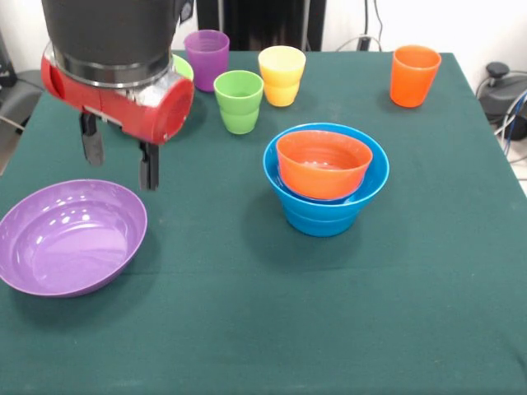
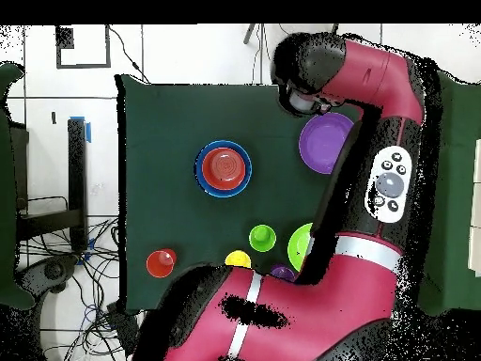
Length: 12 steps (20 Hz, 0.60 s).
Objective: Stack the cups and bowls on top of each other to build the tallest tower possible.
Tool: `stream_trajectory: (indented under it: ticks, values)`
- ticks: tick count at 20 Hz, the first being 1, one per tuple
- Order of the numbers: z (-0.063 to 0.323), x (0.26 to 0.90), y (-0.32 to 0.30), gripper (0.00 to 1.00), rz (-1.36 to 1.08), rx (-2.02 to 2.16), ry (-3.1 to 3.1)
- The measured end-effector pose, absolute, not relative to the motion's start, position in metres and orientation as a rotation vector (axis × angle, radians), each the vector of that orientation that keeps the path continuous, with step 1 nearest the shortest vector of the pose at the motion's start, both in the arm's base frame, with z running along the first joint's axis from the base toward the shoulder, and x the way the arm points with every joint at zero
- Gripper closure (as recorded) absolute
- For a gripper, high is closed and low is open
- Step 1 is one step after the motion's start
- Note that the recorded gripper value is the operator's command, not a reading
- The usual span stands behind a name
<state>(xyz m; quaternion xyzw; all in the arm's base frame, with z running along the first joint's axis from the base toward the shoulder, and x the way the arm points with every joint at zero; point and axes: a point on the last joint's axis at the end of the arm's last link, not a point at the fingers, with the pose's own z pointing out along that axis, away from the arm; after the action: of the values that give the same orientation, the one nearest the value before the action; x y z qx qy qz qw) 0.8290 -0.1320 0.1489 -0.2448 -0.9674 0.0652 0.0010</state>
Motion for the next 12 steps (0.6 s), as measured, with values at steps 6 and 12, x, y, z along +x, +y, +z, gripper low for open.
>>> stream_trajectory:
  ticks: [6,12]
  values:
    - [0.16,0.812,-0.131,0.0,0.198,-0.779,-3.015]
    - [0.161,0.783,-0.127,0.0,0.191,-0.79,-2.987]
